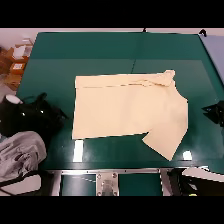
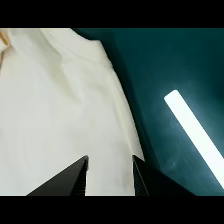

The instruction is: Fold the shirts.

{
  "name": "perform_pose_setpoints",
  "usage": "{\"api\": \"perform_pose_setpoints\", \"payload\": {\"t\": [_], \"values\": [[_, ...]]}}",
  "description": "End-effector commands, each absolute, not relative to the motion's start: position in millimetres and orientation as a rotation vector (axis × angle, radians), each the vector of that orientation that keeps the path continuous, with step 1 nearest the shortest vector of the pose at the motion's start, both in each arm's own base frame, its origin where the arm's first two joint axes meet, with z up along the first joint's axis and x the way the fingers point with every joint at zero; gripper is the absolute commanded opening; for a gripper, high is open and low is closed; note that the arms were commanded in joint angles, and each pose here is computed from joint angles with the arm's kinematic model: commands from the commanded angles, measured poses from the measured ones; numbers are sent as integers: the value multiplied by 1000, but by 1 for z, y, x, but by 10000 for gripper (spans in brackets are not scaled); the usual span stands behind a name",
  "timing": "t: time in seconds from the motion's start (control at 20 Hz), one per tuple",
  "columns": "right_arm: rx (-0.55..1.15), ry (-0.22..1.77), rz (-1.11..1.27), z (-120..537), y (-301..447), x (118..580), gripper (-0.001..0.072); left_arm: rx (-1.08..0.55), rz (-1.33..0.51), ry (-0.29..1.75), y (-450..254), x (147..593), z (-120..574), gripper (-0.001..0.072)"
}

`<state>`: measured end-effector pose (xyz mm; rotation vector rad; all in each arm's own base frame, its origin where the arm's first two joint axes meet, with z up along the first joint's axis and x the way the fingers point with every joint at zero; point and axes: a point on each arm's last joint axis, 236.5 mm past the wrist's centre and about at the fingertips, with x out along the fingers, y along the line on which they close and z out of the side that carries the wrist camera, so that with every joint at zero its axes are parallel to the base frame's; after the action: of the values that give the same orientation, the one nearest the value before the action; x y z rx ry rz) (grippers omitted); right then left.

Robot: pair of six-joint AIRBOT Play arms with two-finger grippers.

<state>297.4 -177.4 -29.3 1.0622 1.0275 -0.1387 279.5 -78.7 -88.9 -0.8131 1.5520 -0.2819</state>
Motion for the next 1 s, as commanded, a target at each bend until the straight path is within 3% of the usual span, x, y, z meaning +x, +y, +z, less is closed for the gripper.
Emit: {"api": "perform_pose_setpoints", "payload": {"t": [0.0,0.1,0.25,0.3,0.35,0.4,0.5,0.95], "values": [[1095,1022,-176,-43,-165,258,332,-967,-290,1465,-107,249,-116,487],[1125,1049,-168,-54,-151,250,334,-987,-305,1443,-115,249,-117,489],[1173,1097,-156,-73,-126,241,361,-891,-364,1488,-140,239,-121,488],[1187,1105,-160,-78,-121,238,361,-867,-387,1505,-147,234,-121,459],[1197,1115,-167,-83,-117,237,361,-861,-414,1524,-152,228,-119,264],[1198,1119,-172,-86,-115,236,364,-852,-435,1538,-152,224,-117,141],[1187,1122,-185,-92,-115,238,431,-846,-439,1540,-145,226,-114,25],[1124,1288,-65,-126,-64,255,429,-769,-349,1336,-95,302,-93,25]]}}
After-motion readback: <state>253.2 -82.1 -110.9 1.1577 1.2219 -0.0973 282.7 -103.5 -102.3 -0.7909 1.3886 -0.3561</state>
